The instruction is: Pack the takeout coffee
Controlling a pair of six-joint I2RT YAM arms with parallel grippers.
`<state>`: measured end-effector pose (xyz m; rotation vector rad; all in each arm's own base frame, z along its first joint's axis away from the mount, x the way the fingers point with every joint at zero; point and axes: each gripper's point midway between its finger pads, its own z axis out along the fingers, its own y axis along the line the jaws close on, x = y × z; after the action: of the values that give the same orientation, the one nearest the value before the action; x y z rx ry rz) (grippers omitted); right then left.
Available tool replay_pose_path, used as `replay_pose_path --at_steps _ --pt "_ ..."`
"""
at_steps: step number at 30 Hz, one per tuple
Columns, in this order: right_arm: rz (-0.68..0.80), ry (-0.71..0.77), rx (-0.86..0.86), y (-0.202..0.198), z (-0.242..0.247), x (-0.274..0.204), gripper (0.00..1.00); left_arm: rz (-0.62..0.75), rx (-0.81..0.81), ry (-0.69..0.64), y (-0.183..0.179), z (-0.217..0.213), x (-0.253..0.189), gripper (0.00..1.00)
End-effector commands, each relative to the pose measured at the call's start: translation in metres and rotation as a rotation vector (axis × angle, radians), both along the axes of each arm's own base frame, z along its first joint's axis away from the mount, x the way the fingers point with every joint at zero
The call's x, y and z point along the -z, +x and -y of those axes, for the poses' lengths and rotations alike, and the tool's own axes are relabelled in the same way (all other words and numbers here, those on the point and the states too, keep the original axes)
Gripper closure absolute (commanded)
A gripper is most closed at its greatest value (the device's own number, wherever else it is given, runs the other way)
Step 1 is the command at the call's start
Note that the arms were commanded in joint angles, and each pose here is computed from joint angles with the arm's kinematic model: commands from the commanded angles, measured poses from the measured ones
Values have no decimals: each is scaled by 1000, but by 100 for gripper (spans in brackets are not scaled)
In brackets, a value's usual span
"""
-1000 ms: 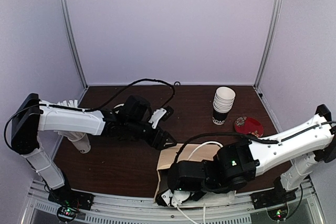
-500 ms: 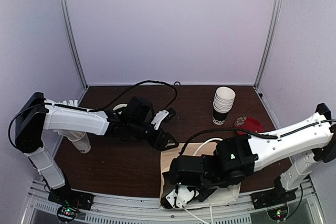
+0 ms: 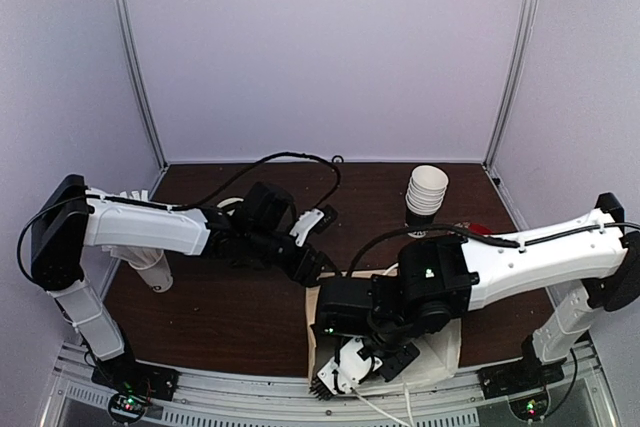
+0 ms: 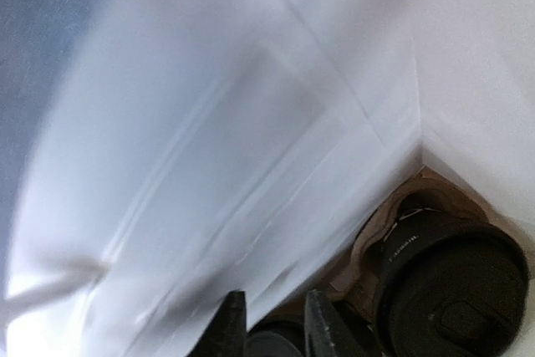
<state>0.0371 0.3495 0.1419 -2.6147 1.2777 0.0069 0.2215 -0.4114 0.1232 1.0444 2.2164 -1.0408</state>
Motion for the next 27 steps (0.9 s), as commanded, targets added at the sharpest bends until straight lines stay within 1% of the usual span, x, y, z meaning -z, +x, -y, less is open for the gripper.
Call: replay_pose_path --at_steps 1,4,8,13,15,19,20,22,23,27 --pt "6 20 -10 4 1 -32 67 30 13 -1 3 4 -16 24" --pt "50 58 -1 13 -5 -49 57 16 23 5 5 5 -16 24" --pt "117 106 48 35 -12 -62 48 -10 56 20 3 8 -12 24" --pt "206 132 90 57 -17 -64 30 -31 81 16 1 11 -8 24" --pt "232 131 96 62 -18 -62 26 -37 89 14 1 12 -7 25" --pt "249 141 125 74 -20 -58 23 -37 86 17 5 10 -5 25" --pt "248 144 132 76 -21 -58 19 -38 86 17 5 9 -5 25" --pt "249 148 152 84 -21 -55 2 -38 85 14 7 7 -5 25" --pt "246 148 160 87 -22 -53 1 -39 85 14 7 7 -4 25" --pt "210 171 207 102 -25 -48 0 -41 82 10 11 5 -5 25"
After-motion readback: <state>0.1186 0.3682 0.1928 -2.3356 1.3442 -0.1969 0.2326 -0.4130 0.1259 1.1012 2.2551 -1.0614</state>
